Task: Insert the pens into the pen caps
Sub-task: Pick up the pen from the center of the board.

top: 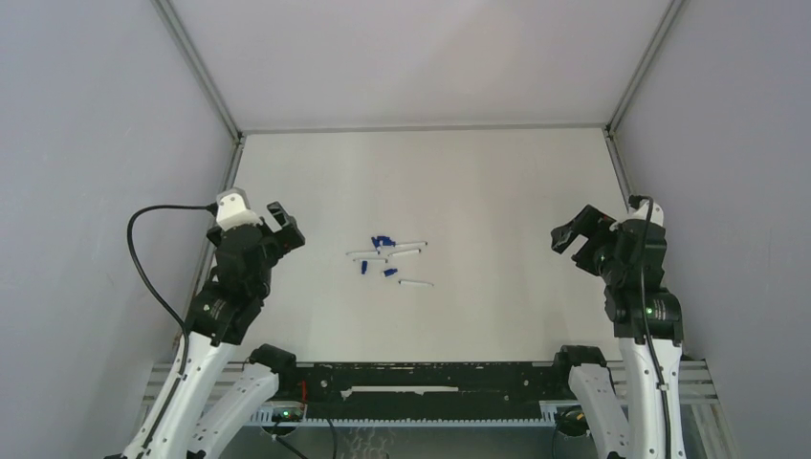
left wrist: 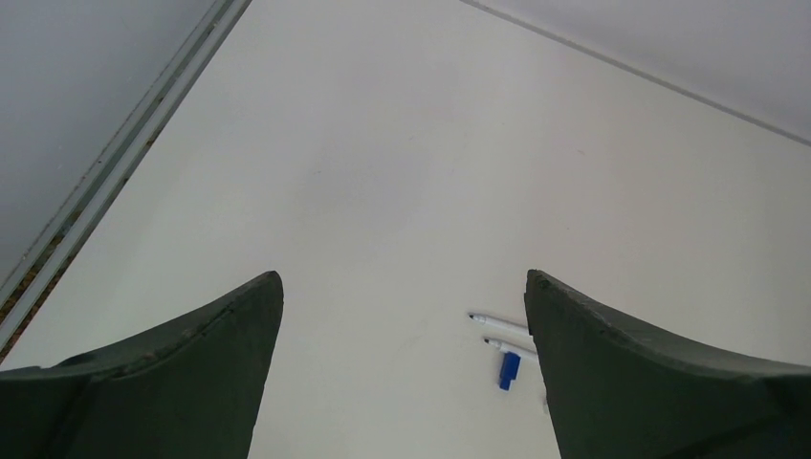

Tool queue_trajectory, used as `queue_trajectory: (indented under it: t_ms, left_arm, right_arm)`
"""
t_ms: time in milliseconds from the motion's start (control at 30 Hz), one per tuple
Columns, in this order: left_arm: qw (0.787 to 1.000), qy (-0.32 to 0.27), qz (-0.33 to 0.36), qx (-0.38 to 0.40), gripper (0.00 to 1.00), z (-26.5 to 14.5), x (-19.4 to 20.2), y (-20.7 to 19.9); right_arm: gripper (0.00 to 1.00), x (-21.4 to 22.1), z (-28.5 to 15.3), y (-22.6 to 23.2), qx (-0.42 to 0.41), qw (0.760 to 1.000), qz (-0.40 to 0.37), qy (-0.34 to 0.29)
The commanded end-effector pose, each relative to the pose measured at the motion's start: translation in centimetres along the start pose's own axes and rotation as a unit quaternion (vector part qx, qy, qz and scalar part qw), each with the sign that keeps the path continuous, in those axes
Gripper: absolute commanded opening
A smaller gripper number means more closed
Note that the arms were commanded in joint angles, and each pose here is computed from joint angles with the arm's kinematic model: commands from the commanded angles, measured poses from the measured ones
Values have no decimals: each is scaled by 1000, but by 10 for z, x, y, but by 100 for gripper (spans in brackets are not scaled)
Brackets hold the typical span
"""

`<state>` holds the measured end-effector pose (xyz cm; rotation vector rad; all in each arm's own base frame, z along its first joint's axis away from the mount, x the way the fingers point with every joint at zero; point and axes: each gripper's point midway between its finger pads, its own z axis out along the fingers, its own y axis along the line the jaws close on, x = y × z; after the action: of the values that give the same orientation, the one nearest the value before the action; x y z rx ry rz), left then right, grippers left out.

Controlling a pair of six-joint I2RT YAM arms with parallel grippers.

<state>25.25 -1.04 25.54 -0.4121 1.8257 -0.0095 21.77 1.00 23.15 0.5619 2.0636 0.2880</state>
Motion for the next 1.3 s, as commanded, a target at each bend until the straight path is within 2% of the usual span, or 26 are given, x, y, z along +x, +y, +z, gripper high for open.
queue_trajectory:
  t_ms: [0, 100, 267, 433, 667, 833, 967, 1067, 1267]
  left_arm:
    - [998, -55, -8, -12, 100, -1, -42, -2]
    - [998, -60, -3, -23, 100, 3, -46, 0]
    - [998, -47, -29, -11, 100, 10, -41, 6]
    - [999, -41, -30, -12, 100, 12, -38, 10]
    - [999, -15, -20, 28, 100, 14, -25, -4]
    - [998, 11, -17, 53, 98, 10, -15, -11]
    - [998, 30, -6, 54, 96, 5, 5, -5]
    - [999, 28, -12, 35, 97, 4, 9, 4]
    - [999, 29, -11, 44, 96, 8, 7, -2]
  right_arm:
    - [100, -27, -9, 23, -52, 997, -18, -44]
    - [100, -24, -11, 50, -127, 991, -43, -26]
    - [99, -3, 4, 70, -158, 983, -81, 36]
    - [98, 45, 23, 114, -199, 957, -189, 98]
    - [95, 130, 41, 181, -296, 883, -307, 198]
    - [94, 177, 55, 210, -314, 825, -412, 226]
    - [93, 204, 66, 225, -315, 788, -472, 239]
    - [89, 223, 74, 233, -326, 765, -492, 257]
    - [81, 249, 85, 243, -343, 739, -507, 281]
